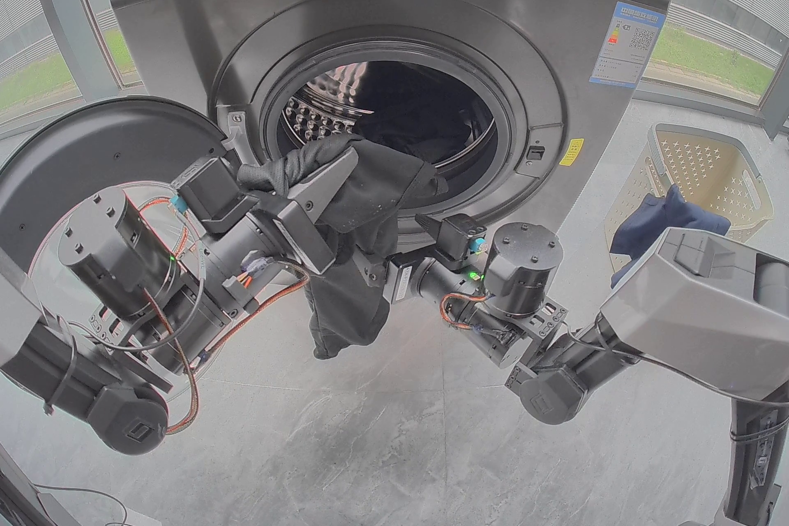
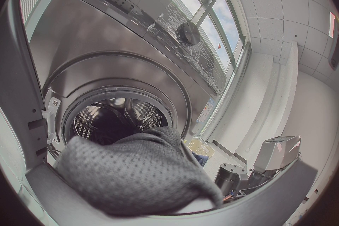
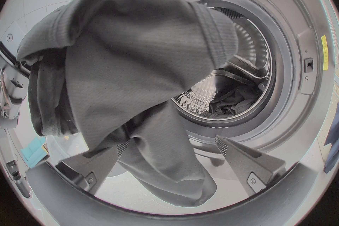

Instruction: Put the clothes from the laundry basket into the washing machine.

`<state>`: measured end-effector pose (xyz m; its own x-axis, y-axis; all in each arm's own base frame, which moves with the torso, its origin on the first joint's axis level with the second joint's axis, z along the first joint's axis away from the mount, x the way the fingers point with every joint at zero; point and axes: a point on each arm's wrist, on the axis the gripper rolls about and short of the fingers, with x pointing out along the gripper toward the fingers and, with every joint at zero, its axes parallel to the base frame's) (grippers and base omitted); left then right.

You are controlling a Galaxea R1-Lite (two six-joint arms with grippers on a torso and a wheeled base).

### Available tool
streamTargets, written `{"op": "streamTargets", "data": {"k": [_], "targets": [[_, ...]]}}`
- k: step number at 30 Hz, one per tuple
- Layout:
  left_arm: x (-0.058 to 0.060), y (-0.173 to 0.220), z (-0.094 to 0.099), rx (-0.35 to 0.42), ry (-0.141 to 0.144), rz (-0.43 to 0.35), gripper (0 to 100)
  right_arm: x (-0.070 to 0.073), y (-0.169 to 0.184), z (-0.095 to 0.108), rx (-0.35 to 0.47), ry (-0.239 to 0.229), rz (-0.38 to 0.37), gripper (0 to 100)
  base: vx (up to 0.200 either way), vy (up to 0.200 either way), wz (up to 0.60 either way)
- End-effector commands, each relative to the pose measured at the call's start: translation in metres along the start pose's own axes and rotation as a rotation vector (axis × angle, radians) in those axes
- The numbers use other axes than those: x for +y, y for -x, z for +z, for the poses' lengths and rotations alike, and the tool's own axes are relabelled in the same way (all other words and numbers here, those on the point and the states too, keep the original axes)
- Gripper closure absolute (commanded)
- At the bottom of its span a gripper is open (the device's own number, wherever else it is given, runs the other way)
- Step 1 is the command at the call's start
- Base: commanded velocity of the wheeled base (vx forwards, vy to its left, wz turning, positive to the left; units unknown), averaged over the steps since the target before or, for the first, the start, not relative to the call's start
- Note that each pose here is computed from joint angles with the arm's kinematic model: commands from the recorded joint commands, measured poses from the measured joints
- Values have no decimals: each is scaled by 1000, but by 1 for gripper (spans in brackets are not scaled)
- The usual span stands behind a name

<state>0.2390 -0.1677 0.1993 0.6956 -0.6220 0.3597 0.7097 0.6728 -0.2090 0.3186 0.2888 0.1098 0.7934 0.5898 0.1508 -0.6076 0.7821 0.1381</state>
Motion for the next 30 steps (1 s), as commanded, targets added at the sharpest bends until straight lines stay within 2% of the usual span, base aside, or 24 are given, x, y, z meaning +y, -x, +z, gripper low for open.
{"op": "streamTargets", "data": {"k": [1,7,16,21,26,30], "targets": [[0,0,0,-1,0,0,100,-10,1,10,-23,1,-25,0,0,0,0],[0,0,1,-4,1,-1,100,-24,17,34,-44,6,-61,0,0,0,0],[0,0,1,-5,1,-1,100,-43,23,34,-28,17,-112,0,0,0,0],[-1,0,2,-6,1,-2,100,-41,22,29,-15,16,-106,0,0,0,0],[0,0,2,-7,1,0,100,-32,26,17,13,15,-88,0,0,0,0],[0,-1,2,-8,-1,-1,100,-14,43,2,90,36,-46,0,0,0,0]]}}
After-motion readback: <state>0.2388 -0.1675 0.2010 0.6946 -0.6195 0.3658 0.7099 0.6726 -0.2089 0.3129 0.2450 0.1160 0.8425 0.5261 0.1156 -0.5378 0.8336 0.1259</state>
